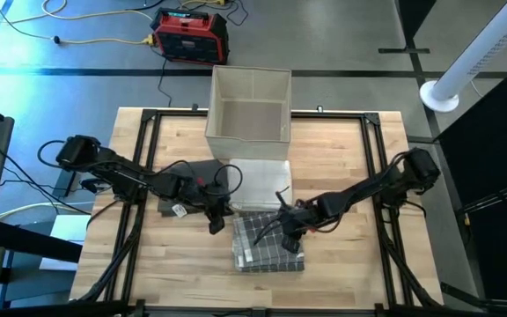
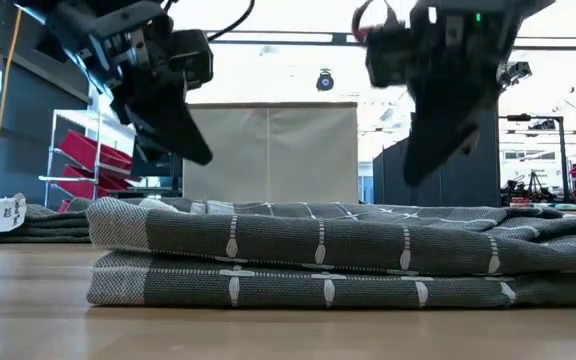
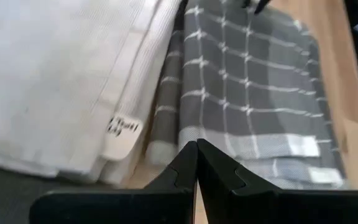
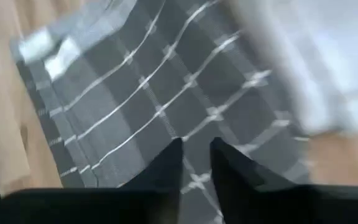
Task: Fold towel
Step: Move the folded gray squared to the middle left of the table
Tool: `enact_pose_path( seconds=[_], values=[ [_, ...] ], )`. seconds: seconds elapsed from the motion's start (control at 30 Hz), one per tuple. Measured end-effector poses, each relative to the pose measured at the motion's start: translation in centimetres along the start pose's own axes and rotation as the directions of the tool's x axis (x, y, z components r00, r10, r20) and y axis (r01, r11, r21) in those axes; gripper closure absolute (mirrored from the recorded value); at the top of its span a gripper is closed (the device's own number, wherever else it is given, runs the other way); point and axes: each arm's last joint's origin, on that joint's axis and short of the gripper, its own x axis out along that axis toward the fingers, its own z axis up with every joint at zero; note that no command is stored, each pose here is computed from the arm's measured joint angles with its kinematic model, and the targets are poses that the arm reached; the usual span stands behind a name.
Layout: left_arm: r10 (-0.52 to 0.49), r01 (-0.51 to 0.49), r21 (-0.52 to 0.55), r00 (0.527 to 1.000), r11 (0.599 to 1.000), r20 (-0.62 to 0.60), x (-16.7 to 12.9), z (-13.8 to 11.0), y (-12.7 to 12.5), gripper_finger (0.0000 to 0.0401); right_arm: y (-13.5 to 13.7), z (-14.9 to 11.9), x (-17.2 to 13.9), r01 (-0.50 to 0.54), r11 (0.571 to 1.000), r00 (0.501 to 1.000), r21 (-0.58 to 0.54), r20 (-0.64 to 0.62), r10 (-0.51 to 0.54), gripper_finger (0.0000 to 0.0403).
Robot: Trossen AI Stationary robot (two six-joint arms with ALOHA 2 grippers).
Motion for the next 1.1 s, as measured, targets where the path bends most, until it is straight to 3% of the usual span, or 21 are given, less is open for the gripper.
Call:
enact_pose_path(
  seconds=[0.2,0.37,0.83,0.97,1.1],
  values=[
    [0.031,-0.033,-0.016,0.996,0.999,-0.078,0.2,-0.7,0.5,0.0401,-0.5,-5.2,-1.2,0.11,0.993,0.957,-0.037,-0.266,-0.116,0.0403],
    [0.033,-0.037,-0.024,0.988,0.999,-0.15,0.1,-1.5,0.3,0.0401,-2.9,-9.1,-2.1,0.233,0.973,0.91,0.002,-0.352,-0.217,0.0403],
    [0.05,-0.045,0.034,0.984,0.998,-0.169,0.0,-2.1,-0.1,0.0401,-11.1,-8.1,-2.9,0.41,0.874,0.898,0.262,-0.281,-0.337,0.0403],
    [0.055,-0.048,0.043,0.985,0.998,-0.165,0.0,-2.0,-0.1,0.0401,-13.2,-7.4,-3.4,0.487,0.821,0.871,0.298,-0.242,-0.428,0.0403],
    [0.06,-0.052,0.052,0.985,0.997,-0.162,0.0,-2.0,-0.1,0.0401,-14.6,-6.8,-3.8,0.502,0.806,0.862,0.313,-0.258,-0.436,0.0403]
  ],
)
